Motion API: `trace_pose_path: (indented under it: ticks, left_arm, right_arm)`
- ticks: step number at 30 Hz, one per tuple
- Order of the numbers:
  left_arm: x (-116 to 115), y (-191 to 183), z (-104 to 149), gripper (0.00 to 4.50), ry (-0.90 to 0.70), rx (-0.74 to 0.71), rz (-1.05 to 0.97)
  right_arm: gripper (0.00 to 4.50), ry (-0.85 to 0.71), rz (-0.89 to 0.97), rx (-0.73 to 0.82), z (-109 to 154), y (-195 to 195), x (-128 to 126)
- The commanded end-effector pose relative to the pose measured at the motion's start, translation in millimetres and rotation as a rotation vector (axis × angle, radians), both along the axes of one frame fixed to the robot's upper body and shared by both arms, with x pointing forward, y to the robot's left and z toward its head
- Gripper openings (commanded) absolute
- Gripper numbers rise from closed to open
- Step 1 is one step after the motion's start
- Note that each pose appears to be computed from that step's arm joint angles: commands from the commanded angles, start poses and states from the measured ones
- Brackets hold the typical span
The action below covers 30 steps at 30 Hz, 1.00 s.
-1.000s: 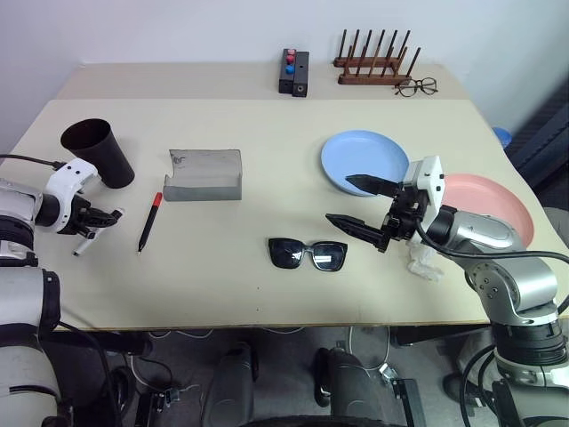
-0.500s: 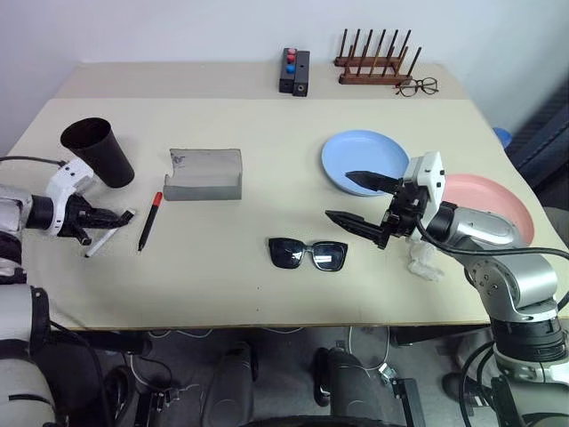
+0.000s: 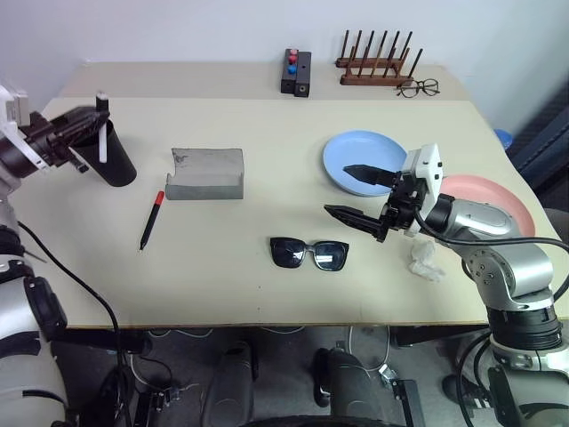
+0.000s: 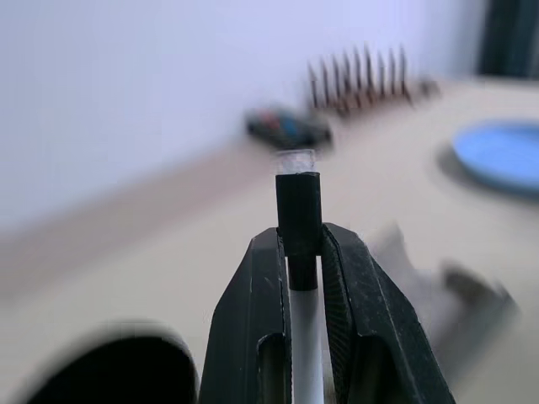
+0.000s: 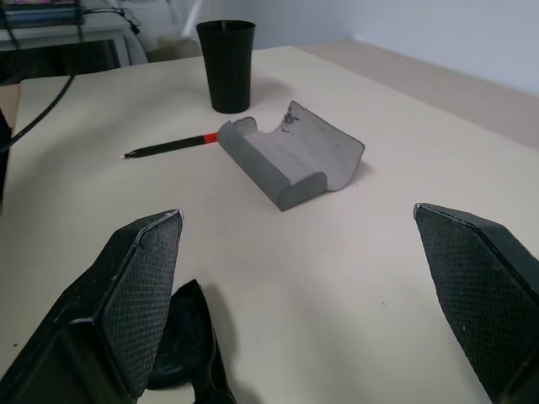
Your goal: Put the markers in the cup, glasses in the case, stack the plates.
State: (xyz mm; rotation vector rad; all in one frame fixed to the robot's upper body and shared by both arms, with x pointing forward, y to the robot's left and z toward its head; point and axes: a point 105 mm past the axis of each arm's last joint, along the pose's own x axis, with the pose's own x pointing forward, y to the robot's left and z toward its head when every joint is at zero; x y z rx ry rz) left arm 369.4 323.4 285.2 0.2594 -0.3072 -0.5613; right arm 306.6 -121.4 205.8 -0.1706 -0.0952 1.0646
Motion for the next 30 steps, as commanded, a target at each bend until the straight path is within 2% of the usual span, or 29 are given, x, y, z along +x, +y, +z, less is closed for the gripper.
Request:
trace_pose_path:
  ticks: [1, 6, 12, 22, 30]
  left_arm:
    - [-5, 7, 41, 0.01, -0.209, -0.061, 0.061]
    - [-5, 15, 61, 0.01, -0.356, -0.115, 0.165]
    - [-14, 42, 65, 0.01, -0.468, -0.21, 0.33]
    - [-5, 43, 34, 0.01, -0.418, -0.308, 0.35]
    - [2, 55, 4, 0.01, -0.33, -0.329, 0.477]
  right_arm:
    - [4.5, -0.053, 0.006, 0.001, 12, 0, -1]
    - [4.5, -0.057, -0.003, 0.002, 13, 0, -1]
    - [4.5, -0.054, -0.025, -0.002, 12, -5, -4]
    - [4.5, -0.054, -0.032, -0.014, 14, -7, -8]
    - [4.5, -0.051, -0.033, -0.018, 14, -7, -8]
